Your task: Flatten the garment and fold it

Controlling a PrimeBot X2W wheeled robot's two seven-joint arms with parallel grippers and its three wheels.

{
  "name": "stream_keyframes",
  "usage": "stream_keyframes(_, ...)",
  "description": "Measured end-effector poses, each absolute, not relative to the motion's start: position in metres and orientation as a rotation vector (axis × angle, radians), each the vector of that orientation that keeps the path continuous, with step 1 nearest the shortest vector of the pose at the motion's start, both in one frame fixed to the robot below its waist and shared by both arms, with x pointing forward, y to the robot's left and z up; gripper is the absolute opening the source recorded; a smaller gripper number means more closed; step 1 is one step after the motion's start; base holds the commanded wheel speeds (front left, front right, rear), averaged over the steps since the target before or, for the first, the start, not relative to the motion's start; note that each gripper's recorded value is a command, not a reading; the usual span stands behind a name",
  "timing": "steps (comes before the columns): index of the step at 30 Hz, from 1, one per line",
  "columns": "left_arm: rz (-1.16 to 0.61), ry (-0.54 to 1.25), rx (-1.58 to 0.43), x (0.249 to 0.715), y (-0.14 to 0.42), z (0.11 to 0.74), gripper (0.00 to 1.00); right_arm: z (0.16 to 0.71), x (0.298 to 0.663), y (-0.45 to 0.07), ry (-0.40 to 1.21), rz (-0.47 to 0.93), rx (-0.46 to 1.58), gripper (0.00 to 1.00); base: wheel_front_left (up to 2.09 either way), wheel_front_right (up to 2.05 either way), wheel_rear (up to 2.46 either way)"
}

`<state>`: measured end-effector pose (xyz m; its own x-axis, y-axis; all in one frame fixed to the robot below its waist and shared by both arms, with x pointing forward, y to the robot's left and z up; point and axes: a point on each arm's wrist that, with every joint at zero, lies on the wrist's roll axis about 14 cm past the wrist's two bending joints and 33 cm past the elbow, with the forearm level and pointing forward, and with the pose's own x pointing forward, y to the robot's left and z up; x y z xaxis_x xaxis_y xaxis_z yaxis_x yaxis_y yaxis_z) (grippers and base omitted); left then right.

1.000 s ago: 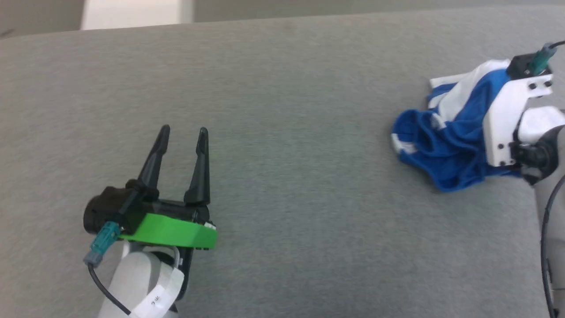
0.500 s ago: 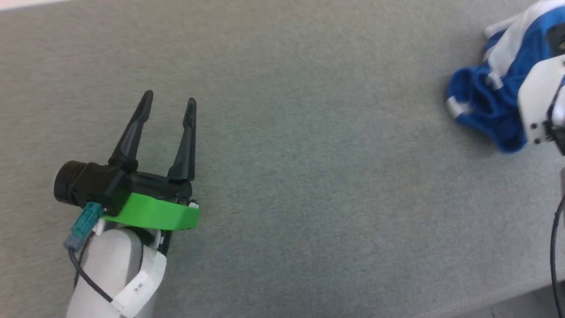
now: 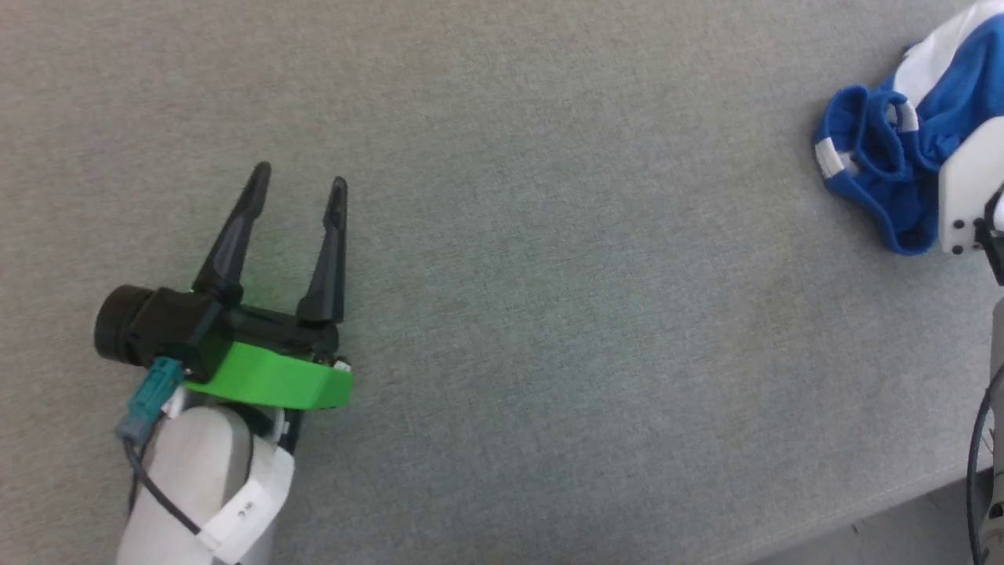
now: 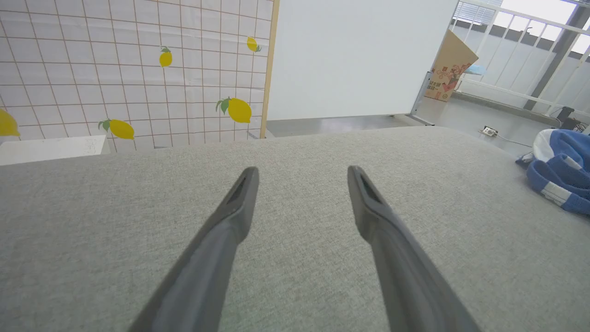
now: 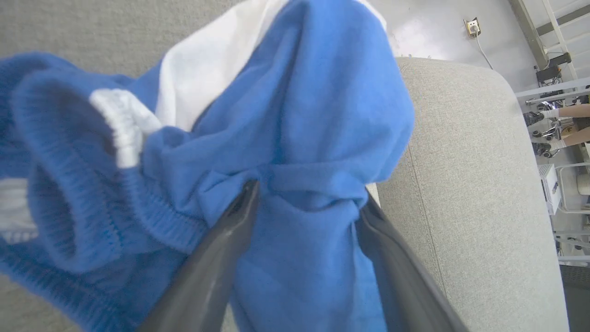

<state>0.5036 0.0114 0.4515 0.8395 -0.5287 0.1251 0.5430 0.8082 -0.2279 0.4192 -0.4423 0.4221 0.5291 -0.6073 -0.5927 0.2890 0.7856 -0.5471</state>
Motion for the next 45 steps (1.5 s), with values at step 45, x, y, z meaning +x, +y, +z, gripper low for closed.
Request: stream_keyframes(45,-0.079,-0.177,-0.255,0.368,0.163,0.539,1.0,0.534,0.383,-0.186,-0.166,0.056,0.025,1.0,0.0,0.0,0.0)
